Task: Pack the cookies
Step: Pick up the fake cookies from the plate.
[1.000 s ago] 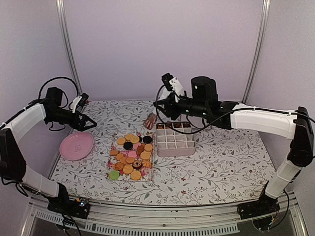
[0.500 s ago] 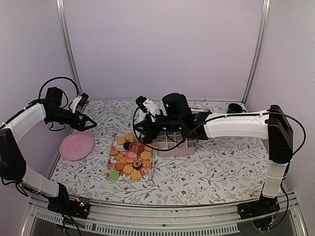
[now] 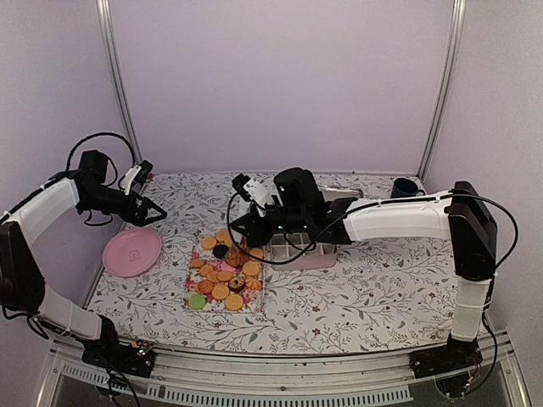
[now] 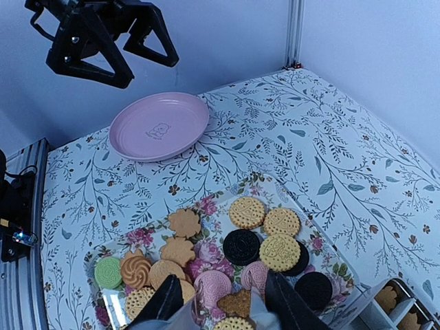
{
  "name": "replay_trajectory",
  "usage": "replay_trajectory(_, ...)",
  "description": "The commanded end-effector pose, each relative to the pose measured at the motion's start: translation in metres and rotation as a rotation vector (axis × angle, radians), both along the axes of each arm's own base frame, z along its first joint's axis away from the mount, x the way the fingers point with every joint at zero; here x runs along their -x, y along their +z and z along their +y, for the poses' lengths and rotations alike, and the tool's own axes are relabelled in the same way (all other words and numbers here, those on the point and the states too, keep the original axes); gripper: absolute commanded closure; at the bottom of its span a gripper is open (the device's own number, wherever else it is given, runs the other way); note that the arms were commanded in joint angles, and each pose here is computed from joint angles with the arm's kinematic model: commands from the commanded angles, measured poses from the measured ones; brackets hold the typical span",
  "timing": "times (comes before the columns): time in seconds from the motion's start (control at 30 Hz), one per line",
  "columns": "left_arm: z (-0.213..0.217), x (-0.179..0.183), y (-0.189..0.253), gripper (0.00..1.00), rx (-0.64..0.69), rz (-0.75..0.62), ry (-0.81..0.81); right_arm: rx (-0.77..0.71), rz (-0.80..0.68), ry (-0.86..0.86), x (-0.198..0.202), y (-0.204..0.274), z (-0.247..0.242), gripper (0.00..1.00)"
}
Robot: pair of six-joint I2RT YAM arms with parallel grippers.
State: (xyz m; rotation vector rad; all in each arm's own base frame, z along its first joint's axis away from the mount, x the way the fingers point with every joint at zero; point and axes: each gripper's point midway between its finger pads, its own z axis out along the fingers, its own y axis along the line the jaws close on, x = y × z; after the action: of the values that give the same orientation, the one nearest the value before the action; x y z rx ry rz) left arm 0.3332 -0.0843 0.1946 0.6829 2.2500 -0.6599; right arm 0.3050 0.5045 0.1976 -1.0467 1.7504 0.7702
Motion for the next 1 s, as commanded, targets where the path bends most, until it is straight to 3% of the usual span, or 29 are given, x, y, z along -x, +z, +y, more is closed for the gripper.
replay_trajectory(0.0, -0.002, 0.0, 0.005, 0.01, 0.0, -0.019, -0.012, -0.009, -0.059, -0.029, -0.013, 0.009, 0.004, 0.59)
replay_trajectory(0.53, -0.003, 0.002, 0.005, 0.01, 0.003, -0.017, -0.012, -0.034, -0.13, -0.053, -0.026, 0.041, 0.002, 0.57)
replay_trajectory(0.97, -0.002, 0.003, 0.005, 0.01, -0.005, -0.023, -0.011, -0.034, -0.042, -0.005, -0.024, 0.013, 0.009, 0.57)
